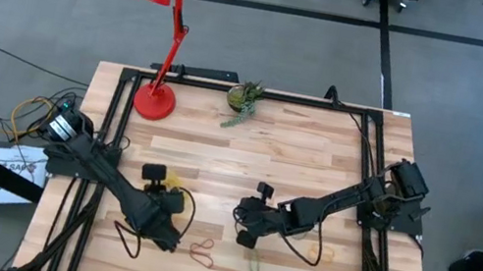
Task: Pick and place items into bin
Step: Put the blue rubber band into the yellow bin, then put the yellow rubber band into the yellow bin
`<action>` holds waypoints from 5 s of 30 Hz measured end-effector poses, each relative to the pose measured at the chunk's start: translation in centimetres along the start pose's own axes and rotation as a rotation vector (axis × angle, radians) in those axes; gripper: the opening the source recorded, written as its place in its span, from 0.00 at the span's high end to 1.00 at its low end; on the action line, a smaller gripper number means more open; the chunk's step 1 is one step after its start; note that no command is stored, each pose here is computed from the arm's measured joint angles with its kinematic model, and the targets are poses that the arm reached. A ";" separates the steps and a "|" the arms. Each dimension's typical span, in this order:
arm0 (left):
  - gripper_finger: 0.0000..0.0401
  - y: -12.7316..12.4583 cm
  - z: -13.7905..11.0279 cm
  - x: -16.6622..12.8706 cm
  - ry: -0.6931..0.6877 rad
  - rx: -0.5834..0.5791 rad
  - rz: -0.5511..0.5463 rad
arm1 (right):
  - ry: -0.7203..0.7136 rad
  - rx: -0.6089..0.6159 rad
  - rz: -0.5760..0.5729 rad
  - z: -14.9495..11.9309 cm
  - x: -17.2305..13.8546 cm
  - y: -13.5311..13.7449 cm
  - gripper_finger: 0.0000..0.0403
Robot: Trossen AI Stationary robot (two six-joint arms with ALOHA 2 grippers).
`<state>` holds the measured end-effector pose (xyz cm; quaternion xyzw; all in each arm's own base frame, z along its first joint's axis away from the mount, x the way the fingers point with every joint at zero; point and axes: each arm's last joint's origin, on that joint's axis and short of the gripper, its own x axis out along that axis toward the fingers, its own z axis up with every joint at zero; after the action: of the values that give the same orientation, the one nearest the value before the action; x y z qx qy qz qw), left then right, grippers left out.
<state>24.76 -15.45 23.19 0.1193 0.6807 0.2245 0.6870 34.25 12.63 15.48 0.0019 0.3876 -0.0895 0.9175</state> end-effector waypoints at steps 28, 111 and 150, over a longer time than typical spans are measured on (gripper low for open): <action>0.77 1.3 0.8 -2.9 -0.078 0.207 0.039 | 0.054 -0.053 0.060 0.6 -2.4 -0.2 0.80; 0.78 3.0 5.8 3.4 -1.032 -0.328 -0.270 | -0.387 0.106 0.027 2.3 -1.3 -1.1 1.00; 0.78 3.1 5.8 3.4 -1.032 -0.342 -0.256 | -0.436 -0.004 0.174 3.3 -1.2 -1.6 1.00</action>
<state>29.95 -10.33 21.88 0.0171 0.2188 0.1589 0.9626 35.53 10.97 18.73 0.0141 0.1787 -0.0077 0.9838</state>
